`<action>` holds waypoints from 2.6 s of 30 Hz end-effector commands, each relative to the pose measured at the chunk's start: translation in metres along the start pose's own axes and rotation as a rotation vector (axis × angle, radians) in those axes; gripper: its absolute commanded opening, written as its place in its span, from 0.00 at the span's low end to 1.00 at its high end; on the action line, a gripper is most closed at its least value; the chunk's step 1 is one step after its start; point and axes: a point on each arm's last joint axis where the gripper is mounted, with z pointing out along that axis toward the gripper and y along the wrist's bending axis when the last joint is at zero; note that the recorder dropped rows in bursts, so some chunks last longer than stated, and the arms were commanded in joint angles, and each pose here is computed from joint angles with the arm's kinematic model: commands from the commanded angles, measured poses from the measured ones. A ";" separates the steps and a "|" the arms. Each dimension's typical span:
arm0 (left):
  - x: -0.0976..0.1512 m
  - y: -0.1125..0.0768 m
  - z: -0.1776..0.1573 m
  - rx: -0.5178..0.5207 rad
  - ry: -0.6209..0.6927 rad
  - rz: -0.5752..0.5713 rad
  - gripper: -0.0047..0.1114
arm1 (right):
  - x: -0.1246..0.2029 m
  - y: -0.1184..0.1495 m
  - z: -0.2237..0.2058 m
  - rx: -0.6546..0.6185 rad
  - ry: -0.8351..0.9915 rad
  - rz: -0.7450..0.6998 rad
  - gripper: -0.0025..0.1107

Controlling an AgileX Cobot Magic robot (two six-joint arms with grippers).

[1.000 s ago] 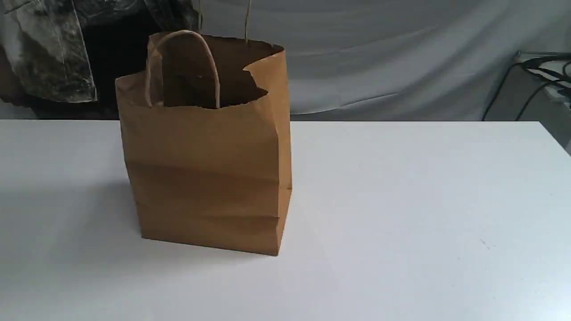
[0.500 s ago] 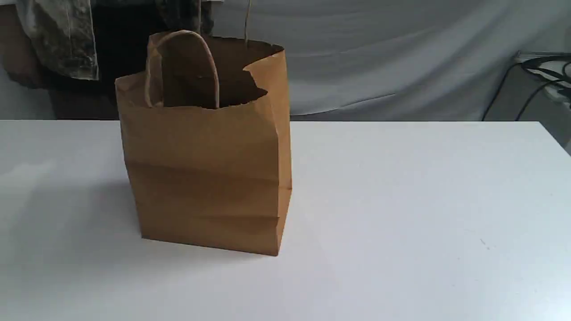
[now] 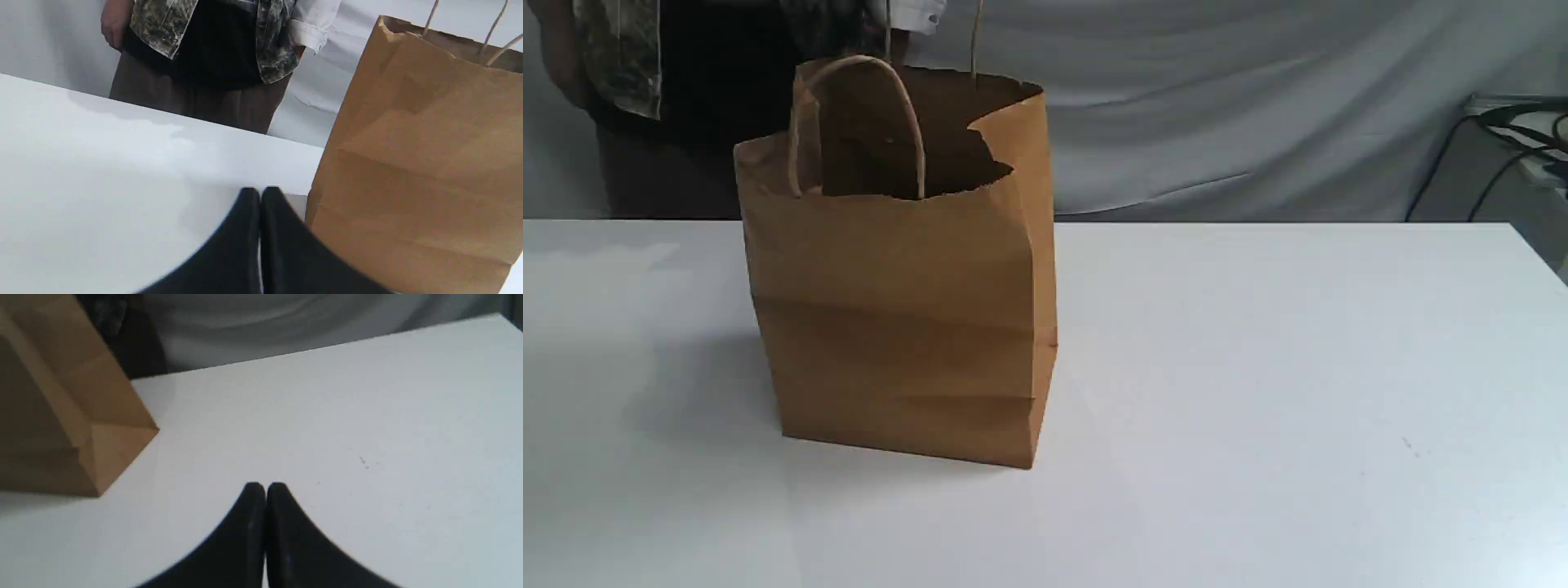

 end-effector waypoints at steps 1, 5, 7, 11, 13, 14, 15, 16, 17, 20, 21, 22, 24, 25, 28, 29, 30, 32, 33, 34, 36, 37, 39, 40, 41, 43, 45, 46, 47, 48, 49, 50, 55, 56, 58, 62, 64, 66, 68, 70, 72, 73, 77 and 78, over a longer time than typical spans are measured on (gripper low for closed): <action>0.001 0.000 0.000 -0.002 -0.001 0.004 0.04 | 0.001 0.004 0.000 -0.048 -0.001 -0.253 0.02; 0.001 0.000 0.000 -0.002 -0.001 0.004 0.04 | 0.001 0.004 0.000 -0.046 0.004 -0.270 0.02; 0.001 0.000 0.000 -0.002 -0.001 0.004 0.04 | 0.001 0.004 0.000 -0.048 0.003 -0.259 0.02; 0.001 0.000 0.000 -0.002 -0.001 0.004 0.04 | 0.001 0.005 0.000 -0.053 -0.001 -0.243 0.02; 0.001 0.000 0.000 -0.002 -0.001 0.004 0.04 | 0.001 0.005 0.000 -0.053 -0.001 -0.243 0.02; 0.001 0.000 0.000 -0.002 -0.001 0.004 0.04 | 0.001 0.005 0.000 -0.053 -0.001 -0.243 0.02; 0.001 0.000 0.000 -0.002 -0.001 0.004 0.04 | 0.001 0.005 0.000 -0.053 -0.001 -0.243 0.02; 0.001 0.000 0.000 -0.002 -0.001 0.004 0.04 | 0.001 0.005 0.000 -0.053 -0.001 -0.243 0.02; 0.001 0.000 0.000 -0.002 -0.001 0.004 0.04 | 0.001 0.005 0.000 -0.053 -0.001 -0.243 0.02; 0.001 0.000 0.000 -0.002 -0.001 0.004 0.04 | 0.001 0.005 0.000 -0.053 -0.001 -0.243 0.02; 0.001 0.000 0.000 -0.002 -0.001 0.004 0.04 | 0.001 0.005 0.000 -0.053 -0.001 -0.243 0.02; 0.001 0.000 0.000 -0.002 -0.001 0.004 0.04 | 0.001 0.005 0.000 -0.053 -0.001 -0.243 0.02; 0.001 0.000 0.000 -0.002 -0.001 0.004 0.04 | 0.001 0.005 0.000 -0.053 -0.001 -0.243 0.02; 0.001 0.000 0.000 -0.002 -0.001 0.004 0.04 | 0.001 0.005 0.000 -0.053 -0.001 -0.243 0.02; 0.001 0.000 0.000 -0.002 -0.001 0.004 0.04 | 0.001 0.005 0.000 -0.053 -0.001 -0.243 0.02; 0.001 0.000 0.000 -0.002 -0.001 0.004 0.04 | 0.001 0.005 0.000 -0.053 -0.001 -0.243 0.02; 0.001 0.000 0.000 -0.002 -0.001 0.004 0.04 | 0.001 0.005 0.000 -0.053 -0.001 -0.243 0.02; 0.001 0.000 0.000 -0.002 -0.001 0.004 0.04 | 0.001 0.005 0.000 -0.053 -0.001 -0.243 0.02; 0.001 0.000 0.000 -0.002 -0.001 0.004 0.04 | 0.001 0.005 0.000 -0.053 -0.001 -0.243 0.02; 0.001 0.000 0.000 -0.002 -0.001 0.004 0.04 | 0.001 0.005 0.000 -0.053 -0.001 -0.243 0.02; 0.001 0.000 0.000 -0.002 -0.001 0.004 0.04 | 0.001 0.005 0.000 -0.053 -0.001 -0.243 0.02; 0.001 0.000 0.000 -0.002 -0.001 0.004 0.04 | 0.001 0.005 0.000 -0.053 -0.001 -0.243 0.02; 0.001 0.000 0.000 -0.002 -0.001 0.004 0.04 | 0.001 0.005 0.000 -0.053 -0.001 -0.243 0.02; 0.001 0.000 0.000 -0.002 -0.001 0.004 0.04 | 0.001 0.005 0.000 -0.053 -0.001 -0.243 0.02; 0.001 0.000 0.000 -0.002 -0.001 0.004 0.04 | 0.001 0.005 0.000 -0.053 -0.001 -0.243 0.02; 0.001 0.000 0.000 -0.002 -0.001 0.004 0.04 | 0.001 0.005 0.000 -0.053 -0.001 -0.243 0.02; 0.001 0.000 0.000 -0.002 -0.001 0.004 0.04 | 0.001 0.005 0.000 -0.053 -0.001 -0.243 0.02; 0.001 0.000 0.000 -0.002 -0.001 0.004 0.04 | 0.001 0.005 0.000 -0.053 -0.001 -0.243 0.02; 0.001 0.000 0.000 -0.002 -0.001 0.004 0.04 | 0.001 0.005 0.000 -0.053 -0.001 -0.243 0.02; 0.001 0.000 0.000 -0.002 -0.001 0.004 0.04 | 0.001 0.005 0.000 -0.053 -0.001 -0.243 0.02; 0.001 0.000 0.000 -0.002 -0.001 0.004 0.04 | 0.001 0.005 0.000 -0.053 -0.001 -0.243 0.02; 0.001 0.000 0.000 -0.002 -0.001 0.004 0.04 | 0.001 0.005 0.000 -0.053 -0.001 -0.243 0.02; 0.001 0.000 0.000 -0.002 -0.001 0.004 0.04 | 0.001 0.005 0.000 -0.053 -0.001 -0.243 0.02; 0.001 0.000 0.000 -0.002 -0.001 0.004 0.04 | 0.001 0.005 0.000 -0.053 -0.001 -0.243 0.02; 0.001 0.000 0.000 -0.002 -0.001 0.004 0.04 | 0.001 0.005 0.000 -0.053 -0.001 -0.243 0.02; 0.001 0.000 0.000 -0.002 -0.001 0.004 0.04 | 0.001 0.005 0.000 -0.053 -0.001 -0.243 0.02; 0.001 0.000 0.000 -0.002 -0.001 0.004 0.04 | 0.001 0.005 0.000 -0.053 -0.001 -0.243 0.02; 0.001 0.000 0.000 -0.002 -0.001 0.004 0.04 | 0.001 0.005 0.000 -0.053 -0.001 -0.243 0.02; 0.001 0.000 0.000 -0.002 -0.001 0.004 0.04 | 0.001 0.005 0.000 -0.053 -0.001 -0.243 0.02; 0.001 0.000 0.000 -0.002 -0.001 0.004 0.04 | 0.001 0.005 0.000 -0.053 -0.001 -0.243 0.02; 0.001 0.000 0.000 -0.002 -0.001 0.004 0.04 | 0.001 0.005 0.000 -0.053 -0.001 -0.243 0.02; 0.001 0.000 0.000 -0.002 -0.001 0.004 0.04 | 0.001 0.005 0.000 -0.053 -0.001 -0.243 0.02; 0.001 0.000 0.000 -0.002 -0.001 0.004 0.04 | 0.001 0.005 0.000 -0.053 -0.001 -0.243 0.02; 0.001 0.000 0.000 -0.002 -0.001 0.004 0.04 | 0.001 0.005 0.000 -0.053 -0.001 -0.243 0.02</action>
